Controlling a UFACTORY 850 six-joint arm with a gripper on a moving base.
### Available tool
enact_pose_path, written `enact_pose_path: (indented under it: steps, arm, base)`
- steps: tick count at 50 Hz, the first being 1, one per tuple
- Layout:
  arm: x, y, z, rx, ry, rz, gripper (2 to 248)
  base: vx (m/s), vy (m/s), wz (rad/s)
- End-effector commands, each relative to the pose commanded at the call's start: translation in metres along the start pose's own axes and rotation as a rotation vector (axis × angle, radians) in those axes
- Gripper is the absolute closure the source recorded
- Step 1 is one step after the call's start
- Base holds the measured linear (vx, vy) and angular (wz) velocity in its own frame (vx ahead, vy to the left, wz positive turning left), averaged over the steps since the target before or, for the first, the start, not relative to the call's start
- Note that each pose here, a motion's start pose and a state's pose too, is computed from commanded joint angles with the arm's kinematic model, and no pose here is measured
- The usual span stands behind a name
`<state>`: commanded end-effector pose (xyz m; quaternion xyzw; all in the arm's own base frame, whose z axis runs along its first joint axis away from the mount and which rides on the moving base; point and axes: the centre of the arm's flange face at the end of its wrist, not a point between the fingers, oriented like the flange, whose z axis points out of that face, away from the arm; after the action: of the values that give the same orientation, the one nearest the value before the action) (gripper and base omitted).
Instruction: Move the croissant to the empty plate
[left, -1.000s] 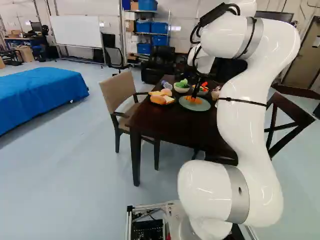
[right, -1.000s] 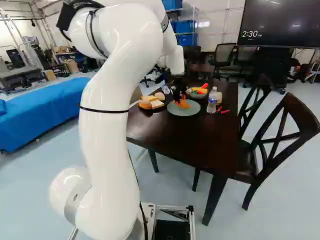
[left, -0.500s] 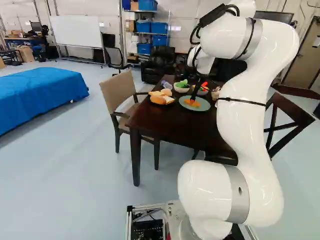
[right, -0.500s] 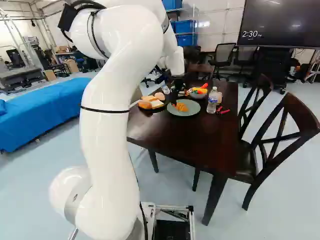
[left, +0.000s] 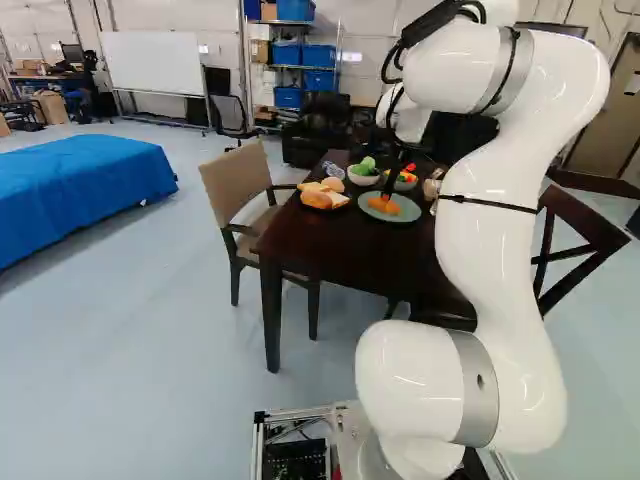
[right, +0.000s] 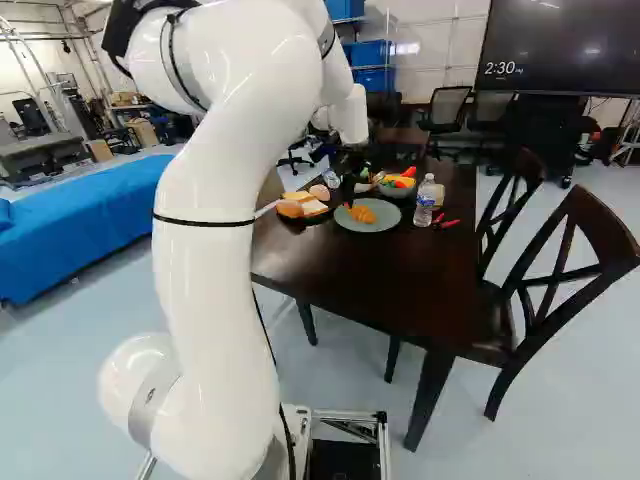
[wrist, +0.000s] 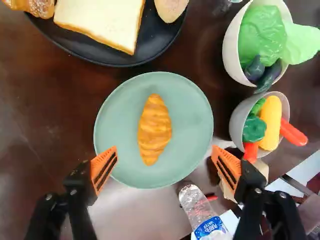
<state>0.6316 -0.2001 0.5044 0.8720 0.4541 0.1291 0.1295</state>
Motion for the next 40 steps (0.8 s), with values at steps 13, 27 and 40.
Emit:
enact_pose_path:
  steps: [13, 27, 40]
  arm:
    - [0.0, 0.001, -0.019, -0.025, 0.008, 0.0, 3]
    - [-0.001, 0.0, -0.041, -0.05, 0.015, 0.002, 3]
    - [-0.012, -0.014, -0.067, -0.065, 0.015, 0.011, 3]
  base:
    - [0.0, 0.0, 0.0]
    - [0.0, 0.0, 0.0]
    - [0.0, 0.0, 0.0]
